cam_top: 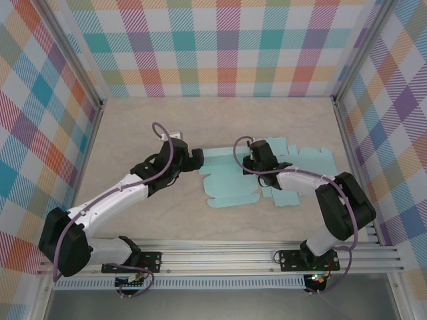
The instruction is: Fold the paper box
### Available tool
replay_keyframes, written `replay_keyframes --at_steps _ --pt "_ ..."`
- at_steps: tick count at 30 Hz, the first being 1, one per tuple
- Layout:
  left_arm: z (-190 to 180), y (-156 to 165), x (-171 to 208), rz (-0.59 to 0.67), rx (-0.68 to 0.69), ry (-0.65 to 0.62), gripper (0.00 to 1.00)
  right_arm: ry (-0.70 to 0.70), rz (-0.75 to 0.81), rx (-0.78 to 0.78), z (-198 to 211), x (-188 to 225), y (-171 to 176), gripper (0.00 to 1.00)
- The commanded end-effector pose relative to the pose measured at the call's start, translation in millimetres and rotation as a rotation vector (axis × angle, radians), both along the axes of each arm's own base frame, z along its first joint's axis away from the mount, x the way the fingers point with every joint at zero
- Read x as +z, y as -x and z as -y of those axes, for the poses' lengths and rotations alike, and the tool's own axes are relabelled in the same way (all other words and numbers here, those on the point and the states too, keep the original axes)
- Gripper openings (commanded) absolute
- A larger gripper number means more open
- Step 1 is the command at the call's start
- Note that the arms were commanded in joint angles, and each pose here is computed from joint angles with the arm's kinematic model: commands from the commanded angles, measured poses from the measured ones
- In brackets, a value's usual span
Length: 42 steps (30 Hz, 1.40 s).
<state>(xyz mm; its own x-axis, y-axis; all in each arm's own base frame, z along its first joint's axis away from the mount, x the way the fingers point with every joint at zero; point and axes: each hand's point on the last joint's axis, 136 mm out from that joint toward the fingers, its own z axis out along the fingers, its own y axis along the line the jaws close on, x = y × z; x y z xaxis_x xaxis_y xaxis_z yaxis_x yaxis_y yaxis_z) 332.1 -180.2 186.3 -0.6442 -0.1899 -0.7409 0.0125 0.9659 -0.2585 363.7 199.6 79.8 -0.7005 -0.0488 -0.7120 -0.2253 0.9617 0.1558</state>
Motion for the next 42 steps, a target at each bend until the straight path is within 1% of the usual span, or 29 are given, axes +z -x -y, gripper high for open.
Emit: replay_keyframes --at_steps 1,5,6,10,14,19,25,28,30,33,38,42 --pt "-3 -9 5 -0.002 0.041 0.014 1.00 -0.044 0.027 -0.020 -6 19 -2 0.00" --pt "-4 -17 -8 -0.022 0.061 -0.008 1.00 -0.050 0.025 -0.017 -9 18 -2 0.00" --pt "-1 -24 -5 0.001 0.069 0.001 1.00 -0.050 0.025 -0.016 -9 18 -3 0.00" --pt "-2 -36 -11 0.008 0.088 -0.036 1.00 -0.050 0.029 -0.012 -10 20 -2 0.00" --pt "4 -45 -14 0.014 0.081 -0.038 1.00 -0.058 0.036 -0.008 -12 22 -2 0.00" --pt "2 -47 -30 -0.010 0.100 -0.057 0.98 -0.068 0.037 -0.009 -14 22 -3 0.00" --pt "5 -45 -55 -0.046 0.109 -0.033 0.95 -0.092 0.023 -0.018 -17 19 -4 0.00" --pt "13 -46 -62 -0.055 0.095 0.004 0.93 -0.114 0.017 -0.011 -22 19 -3 0.00" --pt "23 -48 -64 -0.051 0.069 0.055 0.93 -0.124 0.015 -0.013 -24 19 -3 0.00" --pt "31 -48 -68 -0.048 0.059 0.089 0.93 -0.143 0.017 -0.014 -29 21 -3 0.00" --pt "37 -48 -70 -0.028 0.076 0.179 0.94 -0.164 0.008 -0.009 -38 18 -2 0.00" --pt "41 -47 -72 -0.033 0.092 0.251 0.94 -0.159 -0.004 -0.048 -37 11 -2 0.00"
